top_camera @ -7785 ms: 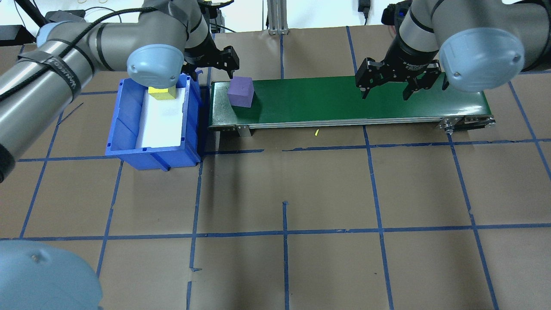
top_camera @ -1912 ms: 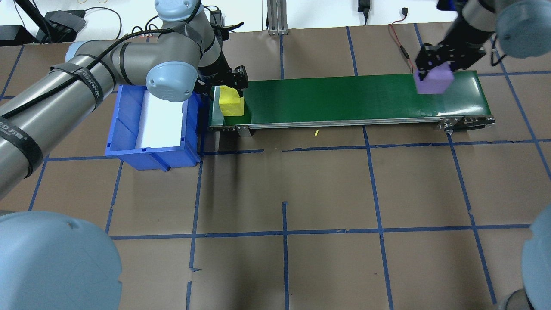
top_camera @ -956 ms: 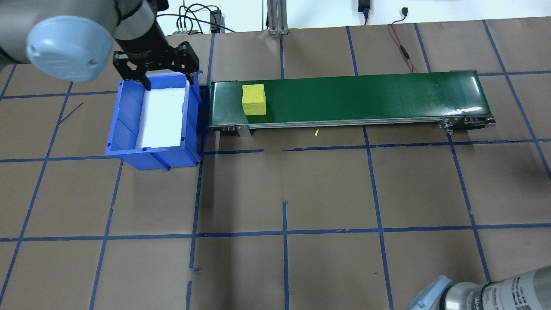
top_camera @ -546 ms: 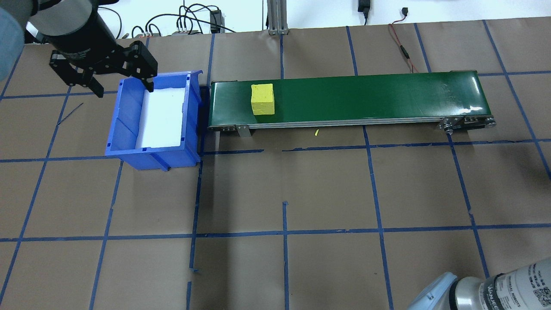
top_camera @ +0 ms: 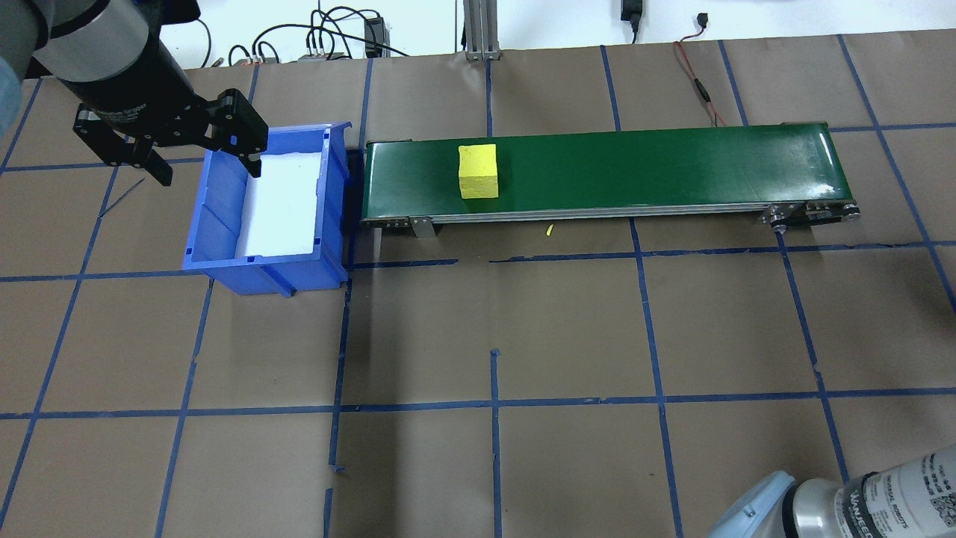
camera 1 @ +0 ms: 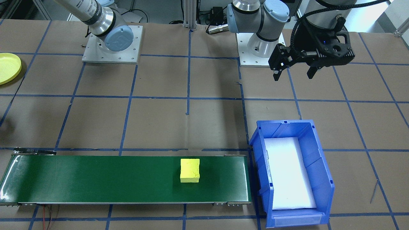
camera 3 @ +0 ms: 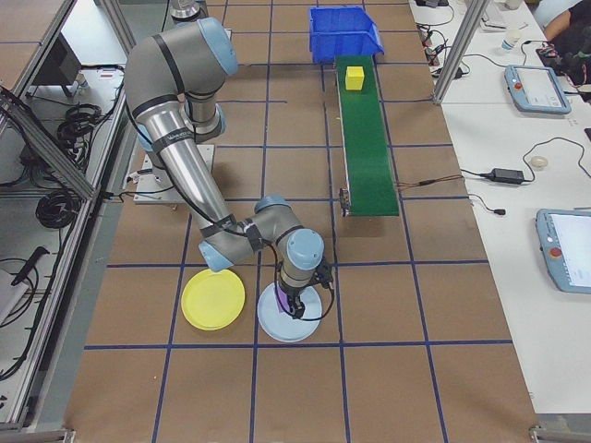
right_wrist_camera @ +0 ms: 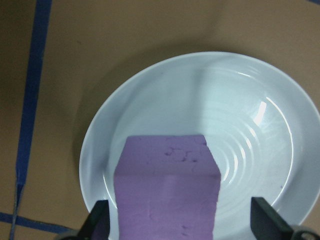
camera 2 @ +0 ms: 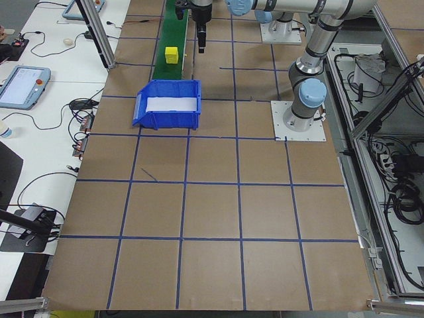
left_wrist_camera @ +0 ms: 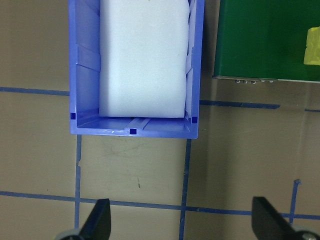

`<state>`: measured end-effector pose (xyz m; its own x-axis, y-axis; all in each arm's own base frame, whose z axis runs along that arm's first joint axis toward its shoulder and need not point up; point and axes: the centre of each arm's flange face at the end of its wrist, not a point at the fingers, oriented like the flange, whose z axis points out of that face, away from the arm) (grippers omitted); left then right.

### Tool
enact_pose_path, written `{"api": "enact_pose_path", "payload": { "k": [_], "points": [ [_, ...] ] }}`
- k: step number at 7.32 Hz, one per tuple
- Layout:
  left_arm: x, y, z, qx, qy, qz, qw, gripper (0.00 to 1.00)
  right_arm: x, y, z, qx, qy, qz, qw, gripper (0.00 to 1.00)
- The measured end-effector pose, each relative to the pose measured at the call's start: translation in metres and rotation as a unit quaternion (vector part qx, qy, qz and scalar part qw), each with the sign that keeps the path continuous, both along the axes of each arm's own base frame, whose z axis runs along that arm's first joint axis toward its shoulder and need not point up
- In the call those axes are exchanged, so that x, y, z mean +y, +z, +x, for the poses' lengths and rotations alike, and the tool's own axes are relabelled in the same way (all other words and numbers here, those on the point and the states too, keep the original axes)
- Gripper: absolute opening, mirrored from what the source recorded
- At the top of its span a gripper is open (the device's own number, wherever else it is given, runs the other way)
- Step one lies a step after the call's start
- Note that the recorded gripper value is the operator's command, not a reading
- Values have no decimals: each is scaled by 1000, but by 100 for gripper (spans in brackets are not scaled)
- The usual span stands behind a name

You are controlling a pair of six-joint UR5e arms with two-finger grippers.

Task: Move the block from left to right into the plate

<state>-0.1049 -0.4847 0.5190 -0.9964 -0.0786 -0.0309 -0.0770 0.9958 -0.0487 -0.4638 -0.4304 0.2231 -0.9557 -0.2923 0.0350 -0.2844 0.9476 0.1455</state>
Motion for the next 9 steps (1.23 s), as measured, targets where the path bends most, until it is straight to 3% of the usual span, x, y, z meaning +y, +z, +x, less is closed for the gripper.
{"api": "enact_pose_path", "payload": {
  "k": [2, 5, 7, 9],
  "points": [
    [3, 6, 3, 0, -6, -2, 1000, 100, -12, 36, 35, -18, -33, 3, 999, 100],
    [5, 9, 5, 1, -16, -1, 1000, 100, -79, 106, 182, -16, -76, -8, 997, 100],
    [5, 10, 6, 14, -13, -2, 1000, 100, -110, 115, 262, -16, -112, -17, 993, 100],
    [6, 10, 10, 16, -8, 4, 1000, 100, -139, 114, 359, -50, -157, -33, 986, 100]
  ]
}}
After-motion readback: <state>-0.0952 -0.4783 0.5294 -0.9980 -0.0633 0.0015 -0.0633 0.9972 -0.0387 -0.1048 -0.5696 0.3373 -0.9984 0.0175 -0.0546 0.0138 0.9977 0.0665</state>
